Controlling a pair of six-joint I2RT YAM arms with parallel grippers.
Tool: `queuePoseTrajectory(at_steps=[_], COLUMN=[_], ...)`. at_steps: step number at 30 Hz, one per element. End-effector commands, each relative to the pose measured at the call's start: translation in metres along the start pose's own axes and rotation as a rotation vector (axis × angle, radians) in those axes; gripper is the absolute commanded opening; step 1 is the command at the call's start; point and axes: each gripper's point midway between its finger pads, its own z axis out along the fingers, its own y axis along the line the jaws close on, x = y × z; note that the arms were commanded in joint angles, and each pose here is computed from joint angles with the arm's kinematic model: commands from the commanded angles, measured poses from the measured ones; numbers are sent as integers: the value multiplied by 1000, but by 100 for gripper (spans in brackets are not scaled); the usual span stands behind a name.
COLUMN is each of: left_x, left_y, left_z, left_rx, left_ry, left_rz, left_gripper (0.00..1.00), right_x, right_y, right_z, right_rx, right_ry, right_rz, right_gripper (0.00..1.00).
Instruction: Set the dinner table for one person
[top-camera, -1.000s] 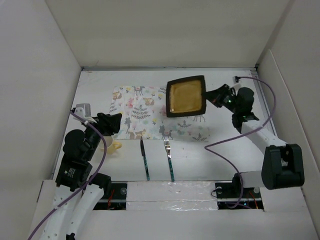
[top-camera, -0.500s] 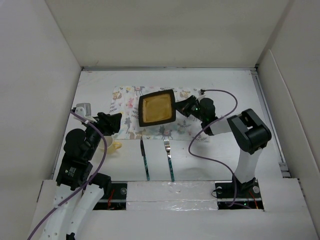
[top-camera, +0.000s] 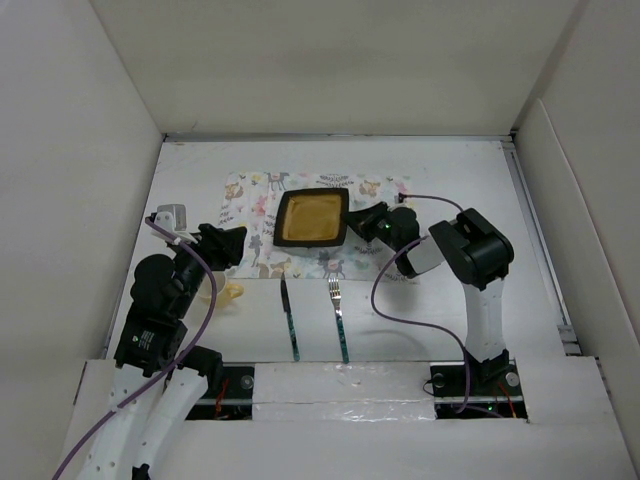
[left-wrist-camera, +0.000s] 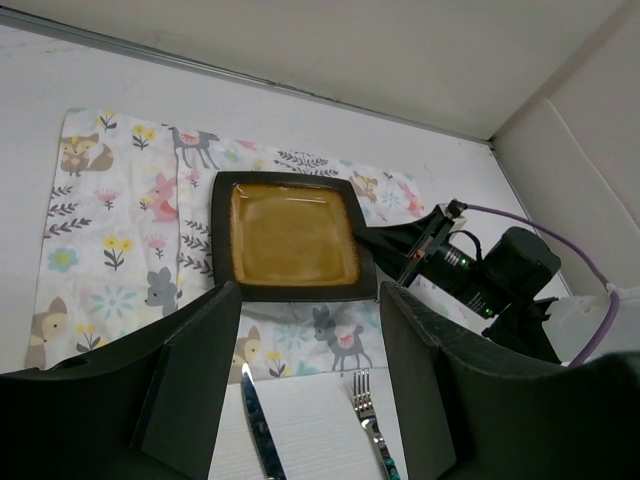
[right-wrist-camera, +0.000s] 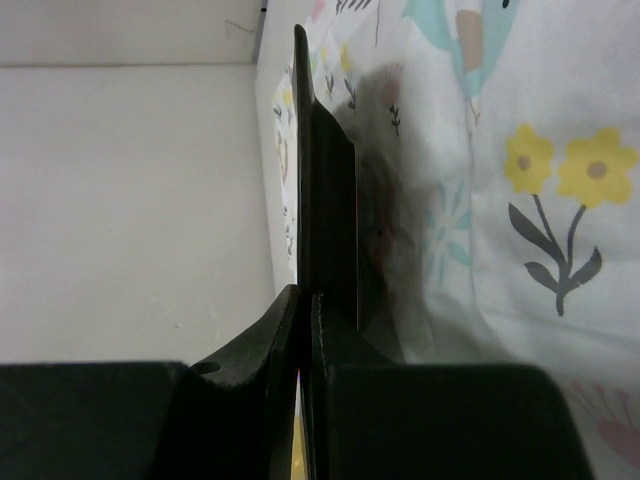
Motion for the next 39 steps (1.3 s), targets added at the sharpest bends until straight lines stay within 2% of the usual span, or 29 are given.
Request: queuePoseTrajectory(at_steps=[1, 3, 5, 9, 12, 14, 15, 16, 17, 19, 20, 25, 29, 33, 36, 38, 39], left_x=[-6, -6, -7, -8, -7, -8, -7, -7, -6, -7, -8, -10, -10, -11, -12, -12, -12], left_y=[-5, -4, -3, -4, -4, -5, -4, -3, -3, -5, -5, -6, -4, -4, -5, -6, -6], left_z=[3, 3, 3, 2, 2, 2, 2, 3, 2, 1, 1, 0, -2, -2, -3, -3, -3], left_rx=[23, 21, 15, 20, 19, 28, 21, 16, 14, 25, 28, 31, 21, 21, 22, 29, 26], left_ry=[-24, -26, -28, -34, -29, -33, -29, -29, -25, -31, -37, -42, -42, -49, -52, -55, -53], left_rz=[9, 9, 8, 8, 8, 8, 8, 8, 6, 6, 6, 5, 6, 6, 5, 5, 5], left_gripper=[54, 55, 55, 55, 55, 55, 55, 55, 55, 55, 55, 55, 55, 55, 55, 55, 55], right_x=[-11, -12, -8, -9, -13, -18, -20, -27, -31, -41, -49, -57, -60, -73, -85, -106, -114], right_y=[104, 95, 80, 57, 49, 43, 57, 39, 40, 39, 36, 23, 12, 2, 9, 5, 6], right_z=[-8, -9, -9, -10, -10, -12, -14, -14, -13, -19, -20, -20, -14, -15, -29, -44, -55], right_rx=[-352, -326, -281, -247, -213, -162, -167, -62, -35, 37, 57, 141, 209, 260, 260, 325, 347], right_ry=[-26, -16, 0, 56, 102, 108, 100, 89, 81, 58, 50, 115, 160, 178, 125, 50, 11], right_rz=[-44, -43, -44, -39, -65, -109, -145, -143, -211, -248, -281, -315, -404, -400, -426, -463, -480], right_gripper=[0, 0, 17, 41, 47, 47, 48, 48, 48, 49, 52, 51, 51, 51, 43, 40, 35])
